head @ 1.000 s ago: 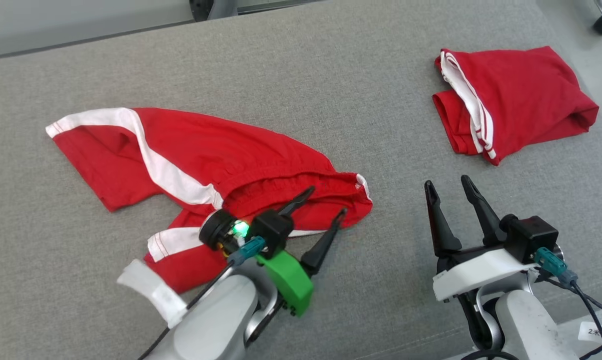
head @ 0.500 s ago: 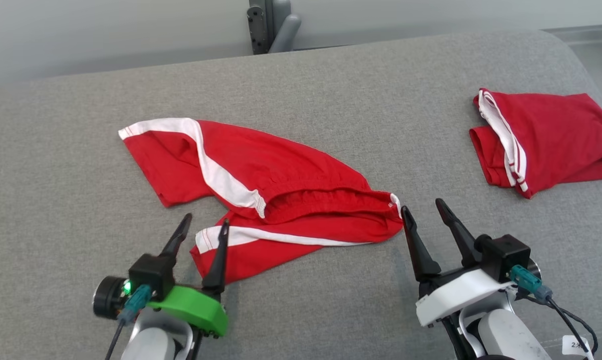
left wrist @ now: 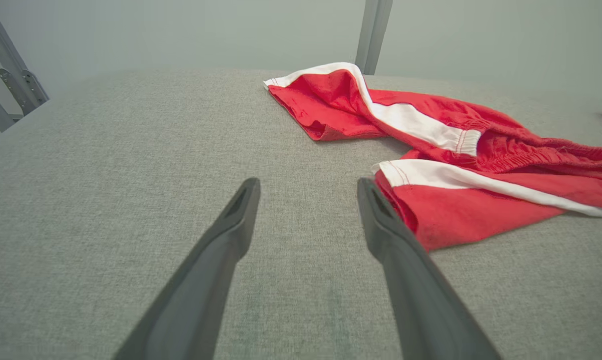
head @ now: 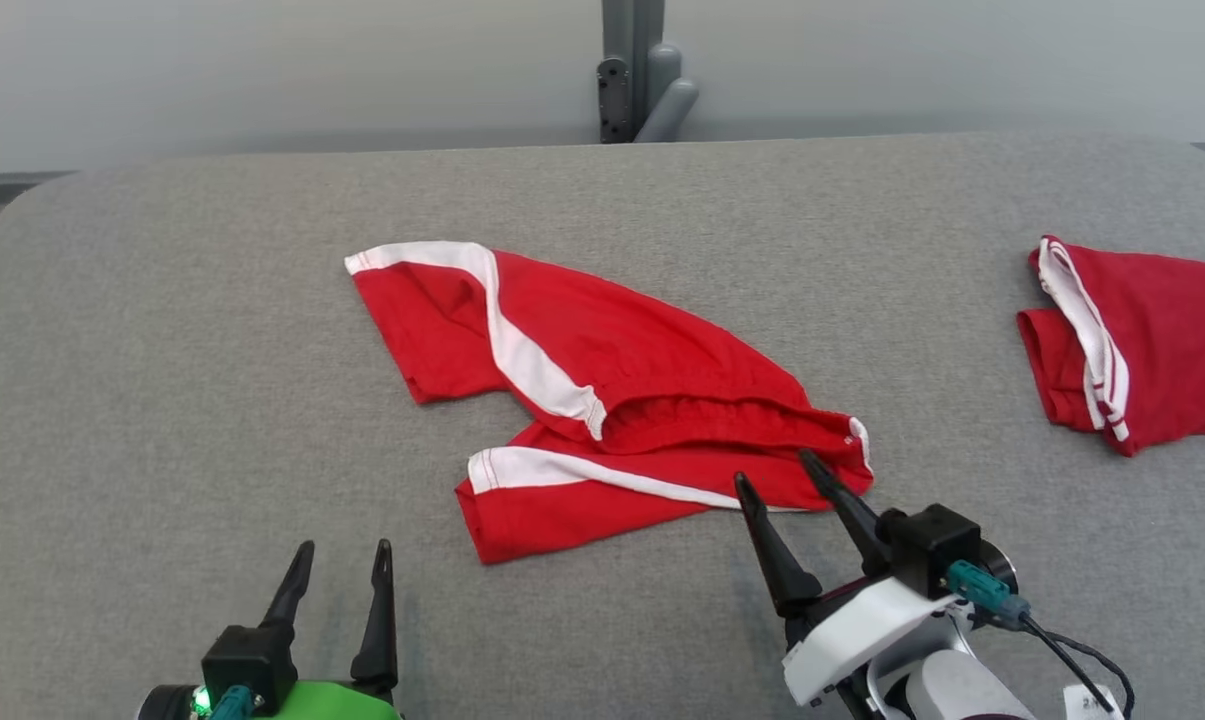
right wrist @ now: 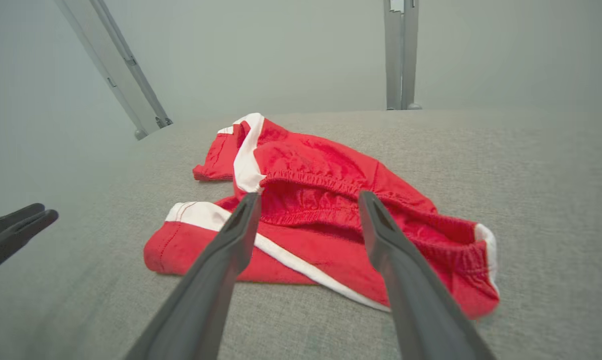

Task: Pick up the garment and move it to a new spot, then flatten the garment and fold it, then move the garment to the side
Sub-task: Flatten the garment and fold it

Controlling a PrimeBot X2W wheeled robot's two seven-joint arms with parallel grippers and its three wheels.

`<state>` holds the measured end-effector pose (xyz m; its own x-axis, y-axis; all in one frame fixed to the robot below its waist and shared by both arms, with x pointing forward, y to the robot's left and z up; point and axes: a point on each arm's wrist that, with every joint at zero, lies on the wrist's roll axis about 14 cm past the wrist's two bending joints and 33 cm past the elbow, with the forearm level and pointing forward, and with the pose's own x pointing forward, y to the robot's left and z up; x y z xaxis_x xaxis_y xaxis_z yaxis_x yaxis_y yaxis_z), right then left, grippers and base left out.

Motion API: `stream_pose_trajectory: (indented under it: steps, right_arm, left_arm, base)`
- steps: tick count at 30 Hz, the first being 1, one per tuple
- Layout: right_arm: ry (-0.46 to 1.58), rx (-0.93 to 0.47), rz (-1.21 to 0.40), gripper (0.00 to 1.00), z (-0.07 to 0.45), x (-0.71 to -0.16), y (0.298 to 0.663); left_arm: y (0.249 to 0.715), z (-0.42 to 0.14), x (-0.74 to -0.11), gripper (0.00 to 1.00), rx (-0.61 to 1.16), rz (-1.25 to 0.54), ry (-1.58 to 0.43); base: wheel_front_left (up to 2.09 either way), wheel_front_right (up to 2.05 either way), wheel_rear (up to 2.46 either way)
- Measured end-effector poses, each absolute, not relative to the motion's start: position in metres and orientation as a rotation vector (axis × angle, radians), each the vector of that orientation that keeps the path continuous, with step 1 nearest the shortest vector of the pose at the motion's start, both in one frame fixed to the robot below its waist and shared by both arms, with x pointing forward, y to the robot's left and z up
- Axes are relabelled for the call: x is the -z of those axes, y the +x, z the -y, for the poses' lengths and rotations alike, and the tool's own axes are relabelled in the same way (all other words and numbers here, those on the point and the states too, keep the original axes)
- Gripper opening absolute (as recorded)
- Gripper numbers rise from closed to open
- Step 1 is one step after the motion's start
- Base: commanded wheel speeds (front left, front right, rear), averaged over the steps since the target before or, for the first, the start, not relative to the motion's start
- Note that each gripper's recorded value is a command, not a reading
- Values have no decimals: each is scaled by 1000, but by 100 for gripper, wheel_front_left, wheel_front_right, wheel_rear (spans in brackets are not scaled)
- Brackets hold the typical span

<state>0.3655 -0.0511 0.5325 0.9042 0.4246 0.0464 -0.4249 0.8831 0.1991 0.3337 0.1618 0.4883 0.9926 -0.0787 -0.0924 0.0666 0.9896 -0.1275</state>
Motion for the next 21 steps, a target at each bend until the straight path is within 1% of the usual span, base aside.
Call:
stream_pose_trajectory:
  steps: [5,10,21]
  right_arm:
    - [199,-569,-20,100,13,-531,379]
    - [183,-650,-65,100,-16,-521,398]
    - [201,-712,-196,100,-51,-481,424]
  left_arm:
    - [327,-172,-487,100,37,-100,-134]
    - [319,-184,-484,100,-15,-110,-164]
    - [299,-218,-469,100,-161,-160,-182]
  base:
    - [0,0,0]
    - [0,0,0]
    - [0,0,0]
